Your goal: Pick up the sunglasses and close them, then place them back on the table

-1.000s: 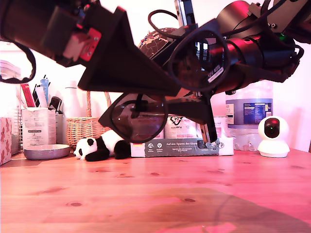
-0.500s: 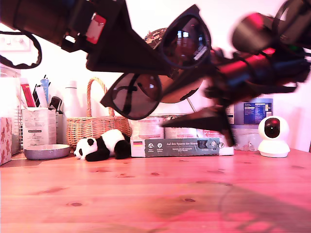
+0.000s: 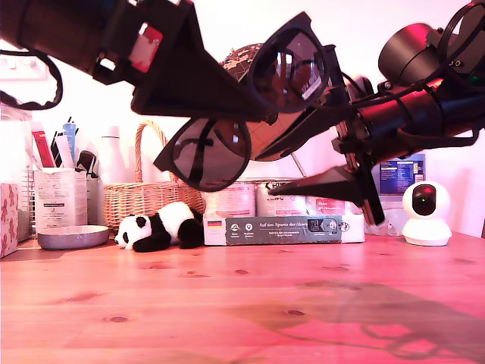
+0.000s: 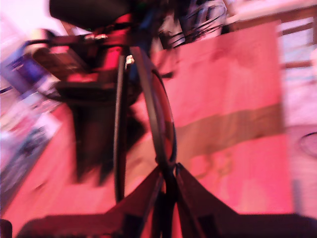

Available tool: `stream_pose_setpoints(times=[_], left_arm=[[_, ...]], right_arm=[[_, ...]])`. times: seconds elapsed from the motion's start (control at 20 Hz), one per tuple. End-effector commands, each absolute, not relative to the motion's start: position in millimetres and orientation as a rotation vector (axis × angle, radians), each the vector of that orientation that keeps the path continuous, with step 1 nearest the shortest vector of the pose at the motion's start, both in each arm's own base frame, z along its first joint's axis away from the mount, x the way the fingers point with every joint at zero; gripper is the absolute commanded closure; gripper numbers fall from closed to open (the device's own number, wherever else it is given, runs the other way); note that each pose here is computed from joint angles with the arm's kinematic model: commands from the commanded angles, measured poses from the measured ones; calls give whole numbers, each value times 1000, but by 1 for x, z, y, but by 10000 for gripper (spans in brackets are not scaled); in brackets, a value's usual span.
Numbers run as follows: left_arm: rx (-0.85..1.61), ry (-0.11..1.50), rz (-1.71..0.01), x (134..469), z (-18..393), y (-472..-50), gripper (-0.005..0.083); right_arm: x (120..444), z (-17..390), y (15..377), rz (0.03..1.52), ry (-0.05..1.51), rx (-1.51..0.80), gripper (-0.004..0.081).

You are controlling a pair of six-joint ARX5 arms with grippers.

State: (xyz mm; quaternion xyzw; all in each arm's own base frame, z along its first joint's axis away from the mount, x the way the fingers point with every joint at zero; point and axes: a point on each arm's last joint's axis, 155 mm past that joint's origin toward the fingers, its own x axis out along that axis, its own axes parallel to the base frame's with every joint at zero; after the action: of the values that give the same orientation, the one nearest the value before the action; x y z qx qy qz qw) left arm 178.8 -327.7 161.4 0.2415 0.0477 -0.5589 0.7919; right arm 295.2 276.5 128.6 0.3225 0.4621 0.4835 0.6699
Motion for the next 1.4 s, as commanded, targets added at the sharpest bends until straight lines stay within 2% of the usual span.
stream_pose_setpoints(times=[0.0, 0.05, 0.15, 0.35, 0.55, 1.05, 1.35], left_arm=[[453, 101, -1266, 168, 170, -335, 793], [398, 122, -1308, 160, 172, -338, 793], [307, 147, -1341, 156, 179, -340, 793], [208, 110, -1335, 164, 200, -341, 793], [191, 111, -1316, 170, 202, -338, 793], [137, 68, -1354, 164, 217, -342, 793], [121, 77, -1394, 156, 218, -345, 793]], right_arm=[[297, 148, 286, 1188, 955, 685, 447], [289, 159, 289, 1286, 907, 649, 447], [279, 171, 291, 1392, 859, 618, 444], [279, 171, 290, 1390, 863, 621, 411], [281, 169, 290, 1377, 866, 622, 344], [292, 166, 291, 1323, 844, 611, 344], [275, 187, 309, 1449, 822, 577, 344]])
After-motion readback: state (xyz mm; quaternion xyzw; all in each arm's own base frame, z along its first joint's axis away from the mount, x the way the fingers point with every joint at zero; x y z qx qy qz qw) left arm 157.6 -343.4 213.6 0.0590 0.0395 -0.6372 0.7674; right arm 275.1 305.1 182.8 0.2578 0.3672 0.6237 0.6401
